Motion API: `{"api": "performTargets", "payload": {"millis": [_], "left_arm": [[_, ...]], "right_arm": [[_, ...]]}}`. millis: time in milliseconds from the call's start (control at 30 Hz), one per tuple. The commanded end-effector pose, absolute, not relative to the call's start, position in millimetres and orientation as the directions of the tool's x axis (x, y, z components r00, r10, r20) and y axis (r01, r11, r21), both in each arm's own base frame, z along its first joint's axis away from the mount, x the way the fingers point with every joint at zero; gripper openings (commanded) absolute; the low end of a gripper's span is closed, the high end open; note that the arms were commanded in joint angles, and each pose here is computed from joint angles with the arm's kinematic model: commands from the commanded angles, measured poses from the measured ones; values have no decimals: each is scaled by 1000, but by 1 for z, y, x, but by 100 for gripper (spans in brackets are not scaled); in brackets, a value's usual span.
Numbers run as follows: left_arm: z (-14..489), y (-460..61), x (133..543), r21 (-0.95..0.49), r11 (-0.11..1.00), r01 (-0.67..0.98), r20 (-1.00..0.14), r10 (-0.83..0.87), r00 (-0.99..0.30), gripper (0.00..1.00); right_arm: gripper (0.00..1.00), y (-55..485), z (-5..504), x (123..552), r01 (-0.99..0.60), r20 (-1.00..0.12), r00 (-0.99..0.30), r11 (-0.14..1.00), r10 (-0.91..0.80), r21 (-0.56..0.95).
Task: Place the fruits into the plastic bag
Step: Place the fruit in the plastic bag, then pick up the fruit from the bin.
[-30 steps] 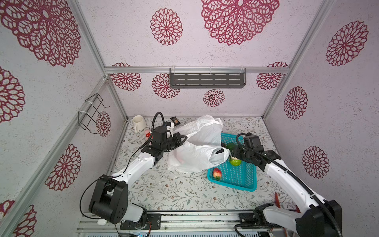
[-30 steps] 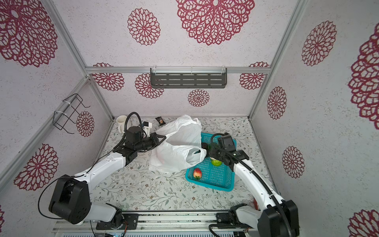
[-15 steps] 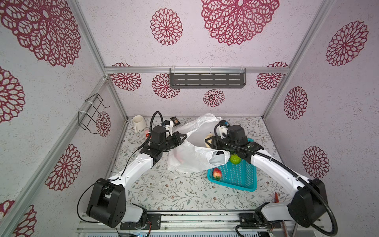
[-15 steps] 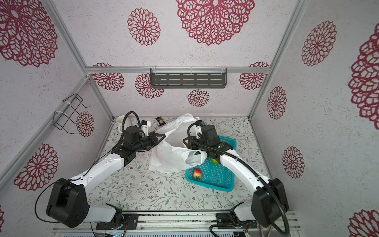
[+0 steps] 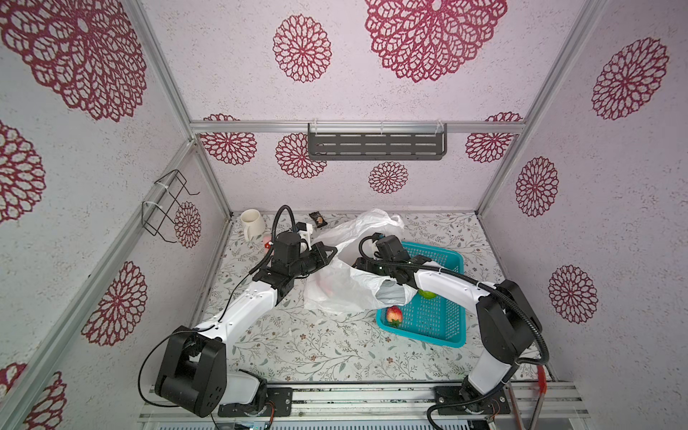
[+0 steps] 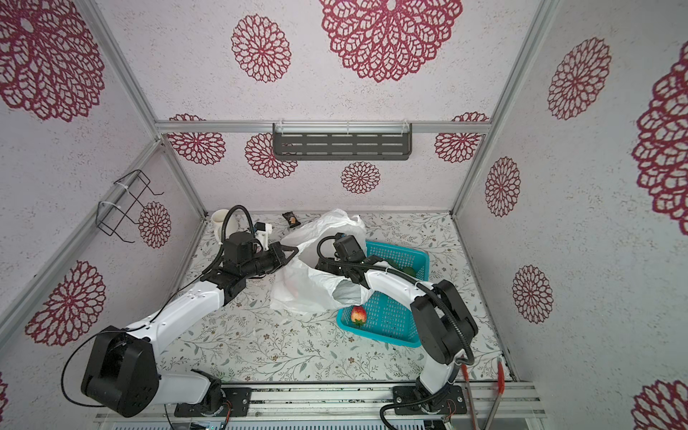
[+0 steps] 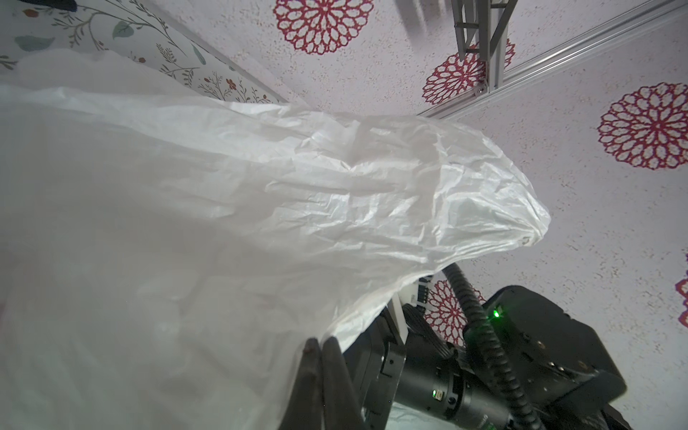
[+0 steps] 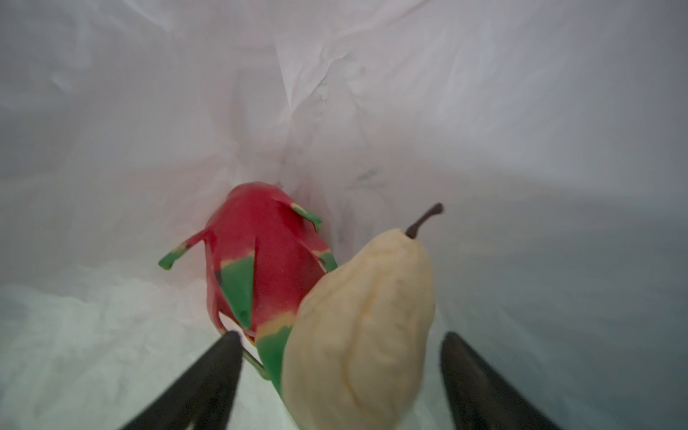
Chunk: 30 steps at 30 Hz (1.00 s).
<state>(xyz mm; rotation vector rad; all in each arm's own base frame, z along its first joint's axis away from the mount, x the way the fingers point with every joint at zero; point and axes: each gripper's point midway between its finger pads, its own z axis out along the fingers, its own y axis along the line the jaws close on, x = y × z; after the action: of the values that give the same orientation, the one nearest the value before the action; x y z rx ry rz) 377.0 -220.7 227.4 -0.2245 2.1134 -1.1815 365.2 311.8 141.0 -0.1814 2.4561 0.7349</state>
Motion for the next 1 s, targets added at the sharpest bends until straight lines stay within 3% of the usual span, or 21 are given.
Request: {"api": "performTargets", "payload": {"millis": [0,500,700,967], "left_arm": [[230,-218,376,-813,557,168,-486,-490,-723,0],[225,-214,382,-804,576,148,-493,-506,-707,0],[225,-214,384,-800,581,151,-498,-503,-706,0],[227,-213,384,-797,585,151,-504,-506,-700,0]], "right_arm": [[99,307,166,367,-287,-592,-805,852,33,437],[99,272,256,318,-499,-765,-643,773,-29,390],[99,216,271,321,-391,-784,-617,837,69,382],[99,113,239,327,17,-754,-551,908,358,419]]}}
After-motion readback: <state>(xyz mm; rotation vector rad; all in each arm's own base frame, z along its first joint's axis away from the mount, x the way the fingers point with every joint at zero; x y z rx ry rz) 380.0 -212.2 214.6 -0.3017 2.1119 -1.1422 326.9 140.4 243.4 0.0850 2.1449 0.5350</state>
